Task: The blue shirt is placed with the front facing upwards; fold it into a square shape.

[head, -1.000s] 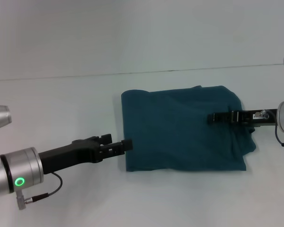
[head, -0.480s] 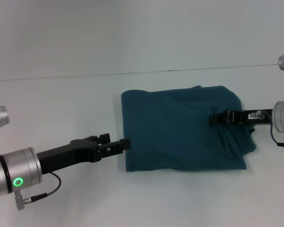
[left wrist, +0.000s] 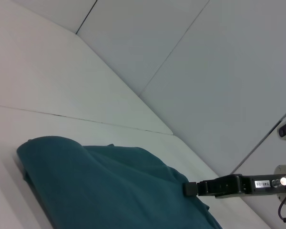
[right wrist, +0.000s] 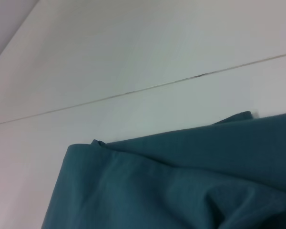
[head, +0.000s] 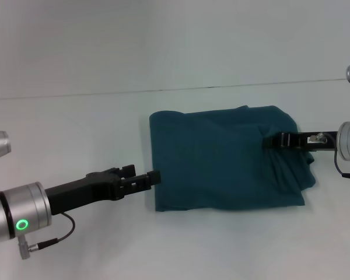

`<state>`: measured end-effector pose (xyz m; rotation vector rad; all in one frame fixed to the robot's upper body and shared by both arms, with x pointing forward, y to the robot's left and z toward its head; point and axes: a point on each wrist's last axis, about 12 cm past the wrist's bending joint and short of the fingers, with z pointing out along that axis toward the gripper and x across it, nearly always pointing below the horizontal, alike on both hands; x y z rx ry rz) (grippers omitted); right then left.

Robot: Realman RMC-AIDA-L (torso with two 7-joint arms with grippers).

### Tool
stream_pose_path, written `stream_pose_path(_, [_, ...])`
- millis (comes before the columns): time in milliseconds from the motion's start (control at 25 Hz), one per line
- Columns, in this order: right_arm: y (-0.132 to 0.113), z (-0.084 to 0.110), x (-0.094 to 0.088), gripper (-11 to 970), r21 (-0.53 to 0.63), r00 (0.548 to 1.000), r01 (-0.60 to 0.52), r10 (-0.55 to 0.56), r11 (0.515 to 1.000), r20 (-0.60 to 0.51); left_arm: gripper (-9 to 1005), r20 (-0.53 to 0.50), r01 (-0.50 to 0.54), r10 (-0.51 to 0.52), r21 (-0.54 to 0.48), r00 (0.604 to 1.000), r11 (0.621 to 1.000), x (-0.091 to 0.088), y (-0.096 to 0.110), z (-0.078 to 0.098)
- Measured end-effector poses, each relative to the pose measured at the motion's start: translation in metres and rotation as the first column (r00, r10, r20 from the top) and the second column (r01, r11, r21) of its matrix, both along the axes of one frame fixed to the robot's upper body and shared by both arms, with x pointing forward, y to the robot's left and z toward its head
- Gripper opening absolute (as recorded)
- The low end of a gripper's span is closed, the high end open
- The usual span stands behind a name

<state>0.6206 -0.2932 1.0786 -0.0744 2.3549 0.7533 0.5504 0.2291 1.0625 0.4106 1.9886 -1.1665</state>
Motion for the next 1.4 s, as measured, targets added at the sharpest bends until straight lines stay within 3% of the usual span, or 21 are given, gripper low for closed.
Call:
stream_pose_path(200, [0.000,0.006,0.004,52,0.013,0.999,-0.002,0.001,1.000,0.034,965,0.000,0.000,0.000,-0.001,1.000,1.000,0.000,-0.001,0.000])
stream_pose_path(800, [-0.010,0.060,0.020,52,0.040,0.988,-0.034,0.027,0.999,0.153,964,-0.008,-0.034,0.034,-0.023,0.999,0.999,0.000,0.004,-0.001])
stream_pose_path(1160, [-0.025,0.052,0.012,51,0.040,0.992,0.000,-0.005,0.999,0.126,964,-0.016,-0.036,0.035,-0.030,0.999,0.999,0.000,0.003,-0.001])
stream_pose_path(1400, [-0.029,0.033,0.005,51,0.025,0.995,0.046,-0.048,0.999,0.092,964,-0.013,-0.032,0.031,-0.031,0.999,0.999,0.001,0.001,0.000])
